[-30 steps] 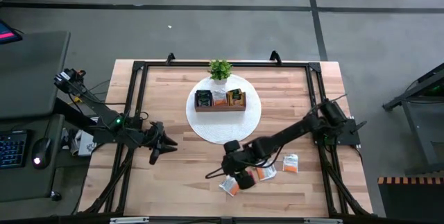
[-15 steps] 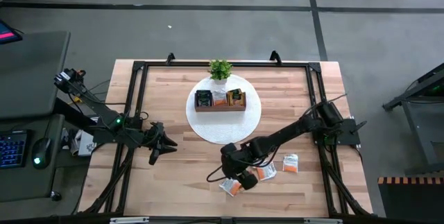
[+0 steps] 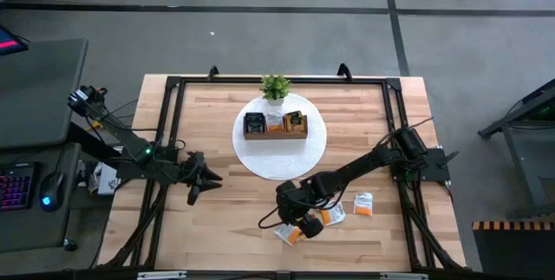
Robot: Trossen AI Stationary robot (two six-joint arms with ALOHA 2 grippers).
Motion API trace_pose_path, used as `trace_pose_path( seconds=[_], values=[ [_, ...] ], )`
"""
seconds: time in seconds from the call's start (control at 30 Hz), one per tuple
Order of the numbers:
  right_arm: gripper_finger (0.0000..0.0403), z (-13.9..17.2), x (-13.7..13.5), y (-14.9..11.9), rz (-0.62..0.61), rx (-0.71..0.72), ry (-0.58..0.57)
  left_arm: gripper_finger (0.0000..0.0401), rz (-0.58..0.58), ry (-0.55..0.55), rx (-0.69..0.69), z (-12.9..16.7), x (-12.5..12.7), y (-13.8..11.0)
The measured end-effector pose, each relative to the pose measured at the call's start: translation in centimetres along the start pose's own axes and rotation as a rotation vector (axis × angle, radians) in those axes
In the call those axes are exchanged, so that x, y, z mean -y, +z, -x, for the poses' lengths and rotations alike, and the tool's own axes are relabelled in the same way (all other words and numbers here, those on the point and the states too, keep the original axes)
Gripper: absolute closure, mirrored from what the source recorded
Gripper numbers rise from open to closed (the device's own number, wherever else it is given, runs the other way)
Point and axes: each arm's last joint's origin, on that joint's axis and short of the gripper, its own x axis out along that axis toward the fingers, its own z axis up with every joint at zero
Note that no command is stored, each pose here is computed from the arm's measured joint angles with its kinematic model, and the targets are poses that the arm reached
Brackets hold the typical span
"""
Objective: Pick & Place Tea
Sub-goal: Put the white orange tea bag into the middle section of the wooden organizer
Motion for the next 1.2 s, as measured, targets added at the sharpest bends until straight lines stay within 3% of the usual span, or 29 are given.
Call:
trace_pose_path(
  seconds=[0.47, 0.7, 0.97, 1.2],
  values=[
    [0.015, 0.1, 0.5, 0.0, 0.023, 0.015, 0.01, 0.0284, -0.228, 0.054, 0.014, 0.0, -0.3, -0.1],
    [0.015, 0.1, 1.0, 0.0, 0.013, 0.027, 0.011, 0.0284, -0.219, 0.195, 0.081, 0.1, -0.9, 0.0],
    [0.015, 0.0, 0.9, 0.3, 0.008, 0.055, 0.027, 0.0284, -0.307, 0.187, 0.122, 0.5, -0.8, 0.5],
    [0.015, -0.5, 0.9, 0.2, -0.013, 0.053, 0.037, 0.0284, -0.202, 0.232, 0.222, 0.7, -0.7, 1.0]
  ],
)
